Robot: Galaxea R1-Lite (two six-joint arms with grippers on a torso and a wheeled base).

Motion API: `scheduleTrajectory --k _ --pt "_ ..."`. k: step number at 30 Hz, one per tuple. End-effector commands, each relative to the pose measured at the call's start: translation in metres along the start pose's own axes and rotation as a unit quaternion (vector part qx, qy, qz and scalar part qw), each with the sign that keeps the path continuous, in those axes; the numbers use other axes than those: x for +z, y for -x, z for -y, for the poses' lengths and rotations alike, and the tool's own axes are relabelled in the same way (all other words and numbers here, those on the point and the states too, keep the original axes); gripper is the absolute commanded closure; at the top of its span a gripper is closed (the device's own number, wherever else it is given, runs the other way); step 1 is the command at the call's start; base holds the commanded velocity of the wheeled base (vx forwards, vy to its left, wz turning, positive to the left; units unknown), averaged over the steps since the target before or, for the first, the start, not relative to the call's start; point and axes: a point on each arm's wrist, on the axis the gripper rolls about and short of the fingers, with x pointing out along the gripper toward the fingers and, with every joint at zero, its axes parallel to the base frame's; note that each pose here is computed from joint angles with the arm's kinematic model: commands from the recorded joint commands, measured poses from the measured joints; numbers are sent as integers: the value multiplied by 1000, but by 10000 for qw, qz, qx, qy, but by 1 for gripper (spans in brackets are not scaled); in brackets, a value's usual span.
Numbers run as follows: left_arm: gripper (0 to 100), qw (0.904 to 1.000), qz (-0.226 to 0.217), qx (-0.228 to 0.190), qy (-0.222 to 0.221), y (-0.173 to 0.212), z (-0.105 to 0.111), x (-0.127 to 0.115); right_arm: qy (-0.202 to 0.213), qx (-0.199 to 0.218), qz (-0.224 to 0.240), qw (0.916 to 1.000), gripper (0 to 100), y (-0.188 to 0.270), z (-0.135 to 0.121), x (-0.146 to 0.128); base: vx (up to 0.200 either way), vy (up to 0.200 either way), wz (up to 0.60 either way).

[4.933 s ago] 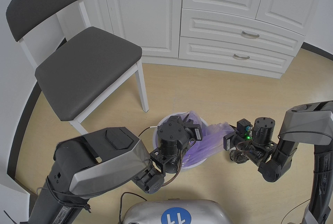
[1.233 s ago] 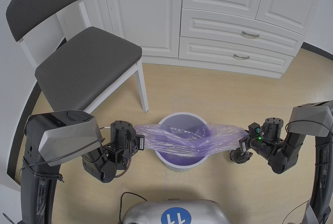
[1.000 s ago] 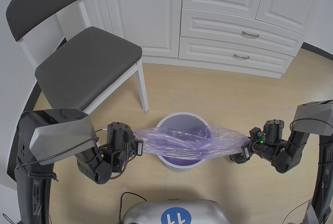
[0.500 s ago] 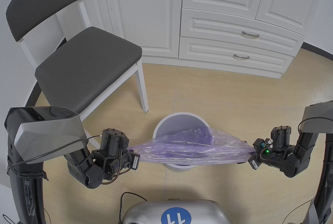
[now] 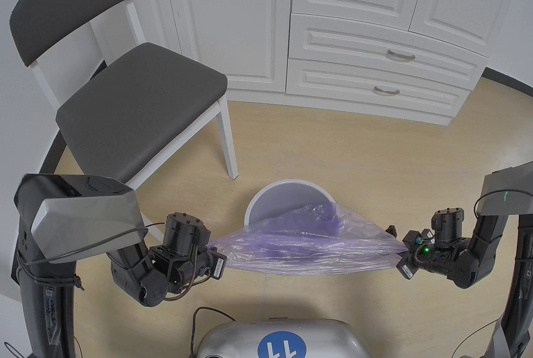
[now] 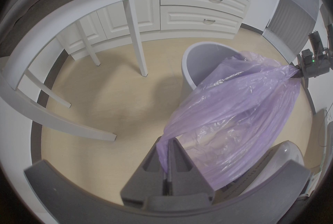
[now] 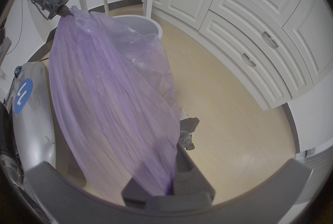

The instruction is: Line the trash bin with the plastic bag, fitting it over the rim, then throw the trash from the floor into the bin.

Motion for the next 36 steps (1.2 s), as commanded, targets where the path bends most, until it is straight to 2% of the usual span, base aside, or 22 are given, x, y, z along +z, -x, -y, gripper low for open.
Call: scheduleTrajectory --k 1,4,8,11,15,18,24,30,36 --pt "100 9999 -112 -28 -53 -18 8 -15 20 125 -159 9998 100 -10 -8 -7 0 0 0" --pt "100 9999 -56 49 -68 -30 12 -21 13 125 -207 9997 100 -17 -9 -10 0 0 0" --pt "100 9991 213 364 72 -47 17 -17 -15 90 -176 9998 100 -25 -8 -9 0 0 0" --pt "100 9958 627 347 564 -59 24 -3 -108 -126 -78 9998 100 -29 0 -5 0 0 0" --pt "100 9926 831 384 798 -59 26 8 -223 -246 -31 9994 100 -24 8 -3 0 0 0" --pt "100 9874 1116 297 1079 -51 29 26 -313 -385 5 9988 100 -17 21 -5 0 0 0" --pt "100 9828 1396 255 1180 -35 26 46 -350 -482 49 9982 100 -17 27 -3 0 0 0" --pt "100 9800 1500 239 1283 -31 25 53 -355 -467 41 9983 100 -19 26 -4 0 0 0" --pt "100 9861 1181 329 1125 -27 20 44 -277 -260 -64 9993 100 -14 17 -9 0 0 0"
